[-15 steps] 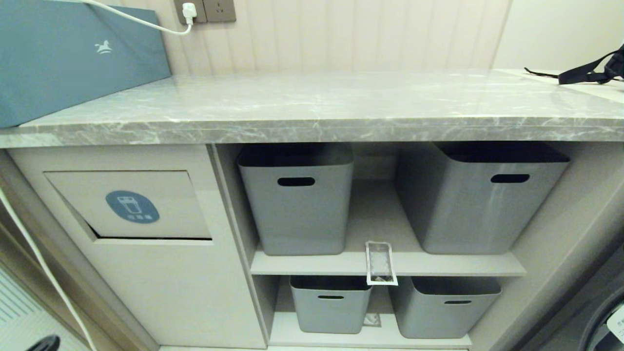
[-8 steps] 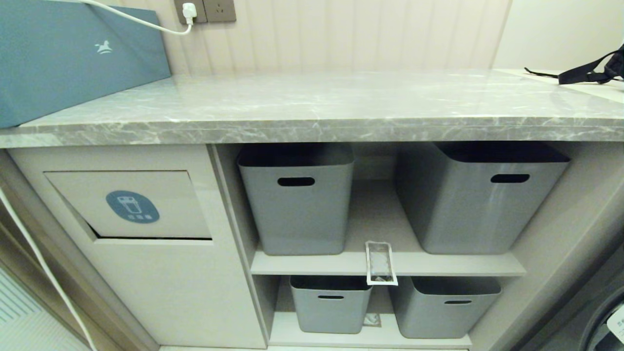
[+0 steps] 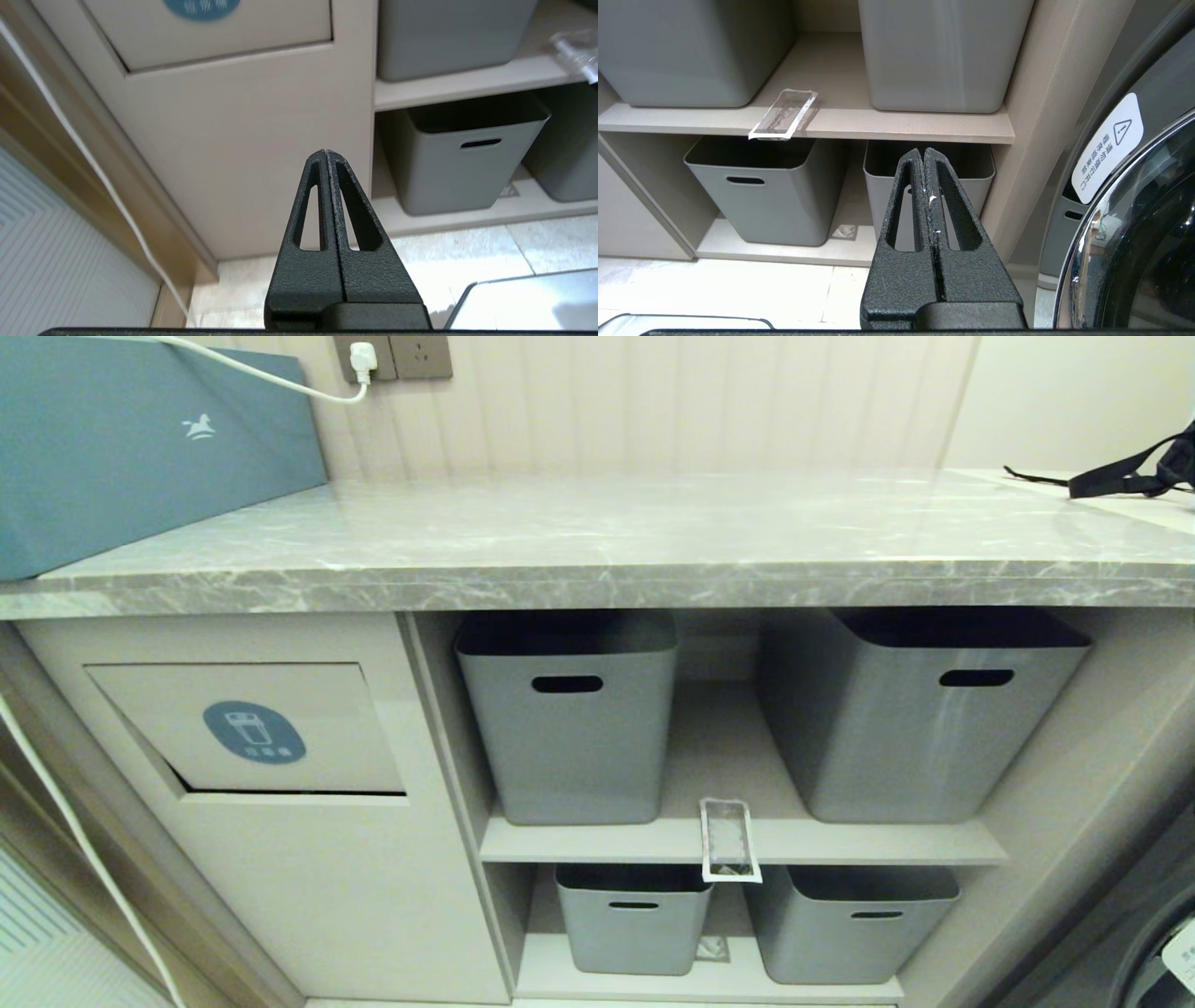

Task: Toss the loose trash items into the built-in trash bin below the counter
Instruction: Pick up the garbage

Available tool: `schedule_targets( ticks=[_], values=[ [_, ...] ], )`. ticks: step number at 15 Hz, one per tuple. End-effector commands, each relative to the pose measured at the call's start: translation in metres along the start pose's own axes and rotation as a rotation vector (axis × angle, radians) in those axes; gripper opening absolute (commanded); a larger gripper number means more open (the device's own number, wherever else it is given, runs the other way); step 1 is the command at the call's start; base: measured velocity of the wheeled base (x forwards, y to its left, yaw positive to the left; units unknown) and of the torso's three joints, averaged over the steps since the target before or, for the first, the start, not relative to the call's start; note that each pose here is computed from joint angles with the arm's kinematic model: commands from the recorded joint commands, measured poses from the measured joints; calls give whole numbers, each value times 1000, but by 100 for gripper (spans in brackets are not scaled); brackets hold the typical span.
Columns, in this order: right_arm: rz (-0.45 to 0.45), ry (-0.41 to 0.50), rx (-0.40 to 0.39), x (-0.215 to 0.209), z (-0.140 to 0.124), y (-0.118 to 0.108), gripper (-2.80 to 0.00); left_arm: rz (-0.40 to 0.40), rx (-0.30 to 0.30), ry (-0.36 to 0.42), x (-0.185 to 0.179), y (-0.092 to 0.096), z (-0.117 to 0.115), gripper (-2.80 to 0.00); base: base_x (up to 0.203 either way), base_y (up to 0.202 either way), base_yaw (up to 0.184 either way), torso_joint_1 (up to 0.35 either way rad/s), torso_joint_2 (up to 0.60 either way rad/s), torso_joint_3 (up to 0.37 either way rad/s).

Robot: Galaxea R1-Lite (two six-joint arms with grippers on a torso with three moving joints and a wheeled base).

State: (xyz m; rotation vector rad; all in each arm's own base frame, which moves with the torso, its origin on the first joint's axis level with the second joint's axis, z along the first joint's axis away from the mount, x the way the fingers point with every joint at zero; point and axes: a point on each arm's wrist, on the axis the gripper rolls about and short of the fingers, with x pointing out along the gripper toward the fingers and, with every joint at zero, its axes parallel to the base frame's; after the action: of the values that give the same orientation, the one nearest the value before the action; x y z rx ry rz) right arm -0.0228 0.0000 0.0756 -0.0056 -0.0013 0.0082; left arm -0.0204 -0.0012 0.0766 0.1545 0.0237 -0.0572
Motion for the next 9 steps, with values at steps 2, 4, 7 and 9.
schedule_targets(
  ticks=[2,4,7,9],
  values=[
    [1,-2,-1,0,0,0,-280,0,4,-28,-3,0,-1,-280,0,0,0,0,0,0],
    [1,-1,-1,0,0,0,-280,0,1,-28,-3,0,-1,-280,0,0,0,0,0,0],
    [1,-2,-1,0,0,0,-280,0,4,-30,-3,0,-1,-280,0,0,0,0,0,0],
    [1,-1,-1,0,0,0,-280,-4,31,-32,-3,0,-1,-280,0,0,0,0,0,0]
  ],
)
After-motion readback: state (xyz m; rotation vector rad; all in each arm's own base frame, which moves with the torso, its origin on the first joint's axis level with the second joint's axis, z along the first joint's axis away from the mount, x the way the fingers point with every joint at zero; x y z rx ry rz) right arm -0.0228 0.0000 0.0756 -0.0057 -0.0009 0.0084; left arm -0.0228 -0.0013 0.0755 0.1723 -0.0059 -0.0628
